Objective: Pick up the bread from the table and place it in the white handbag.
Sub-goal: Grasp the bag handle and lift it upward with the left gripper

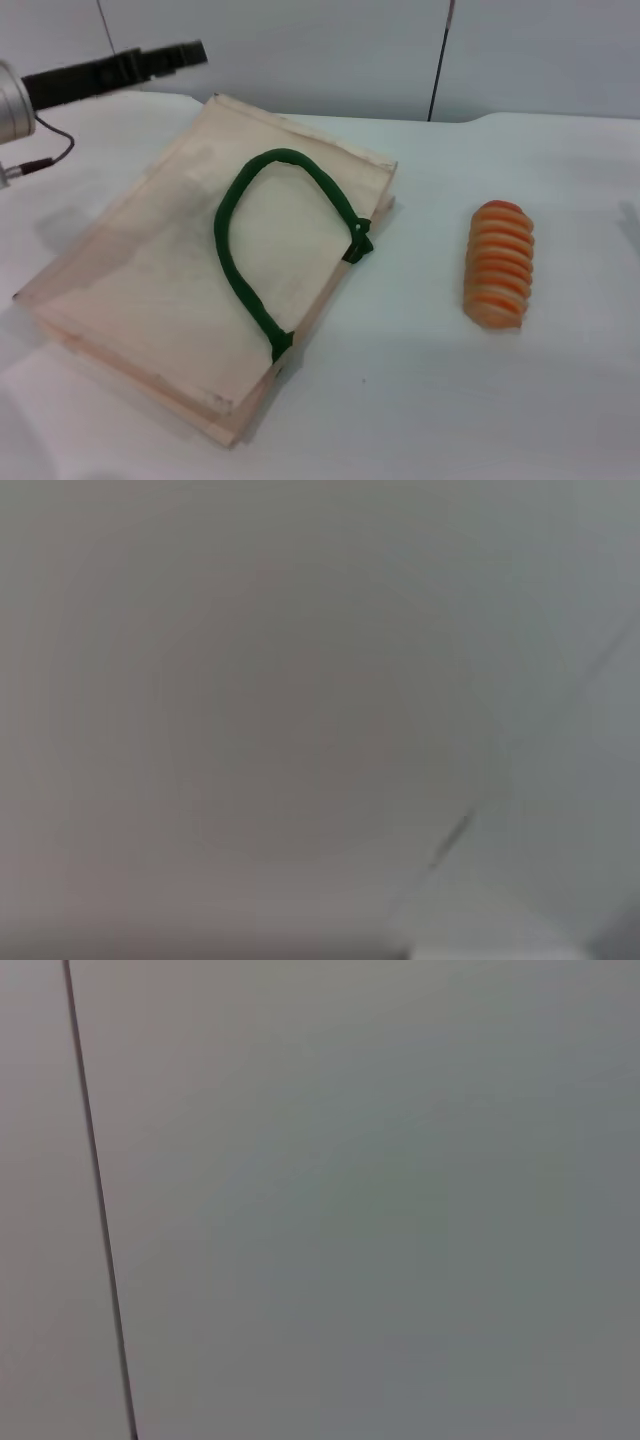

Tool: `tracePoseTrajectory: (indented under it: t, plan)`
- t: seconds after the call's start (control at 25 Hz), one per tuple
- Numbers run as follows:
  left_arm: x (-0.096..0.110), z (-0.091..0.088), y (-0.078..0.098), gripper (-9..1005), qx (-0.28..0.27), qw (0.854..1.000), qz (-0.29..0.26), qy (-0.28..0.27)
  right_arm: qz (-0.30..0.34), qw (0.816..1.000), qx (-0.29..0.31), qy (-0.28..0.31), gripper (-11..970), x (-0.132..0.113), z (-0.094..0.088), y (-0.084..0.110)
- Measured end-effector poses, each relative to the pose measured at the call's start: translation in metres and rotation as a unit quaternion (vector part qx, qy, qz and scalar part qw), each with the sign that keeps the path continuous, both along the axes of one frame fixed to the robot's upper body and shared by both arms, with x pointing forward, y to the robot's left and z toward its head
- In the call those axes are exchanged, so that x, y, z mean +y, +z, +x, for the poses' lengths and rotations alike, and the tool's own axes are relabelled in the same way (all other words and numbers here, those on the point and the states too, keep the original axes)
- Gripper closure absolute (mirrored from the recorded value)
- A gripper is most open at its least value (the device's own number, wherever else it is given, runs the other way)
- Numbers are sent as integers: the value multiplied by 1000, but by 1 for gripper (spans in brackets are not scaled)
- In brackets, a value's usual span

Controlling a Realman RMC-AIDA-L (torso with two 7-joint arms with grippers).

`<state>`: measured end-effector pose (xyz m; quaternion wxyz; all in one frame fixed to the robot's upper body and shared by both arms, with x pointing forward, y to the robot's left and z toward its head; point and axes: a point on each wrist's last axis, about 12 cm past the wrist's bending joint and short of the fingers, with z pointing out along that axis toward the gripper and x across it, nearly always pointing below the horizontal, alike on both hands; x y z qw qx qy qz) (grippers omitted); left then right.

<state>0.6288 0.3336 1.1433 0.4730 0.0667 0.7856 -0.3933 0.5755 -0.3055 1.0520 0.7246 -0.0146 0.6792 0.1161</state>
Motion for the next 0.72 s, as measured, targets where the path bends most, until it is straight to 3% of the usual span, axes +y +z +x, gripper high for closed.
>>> tracePoseTrajectory:
  t: [0.2, 0.52, 0.72]
  plan:
    - [-8, 9, 9, 258, 76, 993, 83, -43, -1, 1000, 0, -1, 78, -1, 0, 0]
    - [-30, 24, 2, 262, 100, 980, 166, -49, -1, 1000, -2, 1, 78, 1, 1, 1]
    - [-45, 30, -4, 263, 107, 974, 191, -62, 0, 1000, -2, 2, 78, 1, 2, 1]
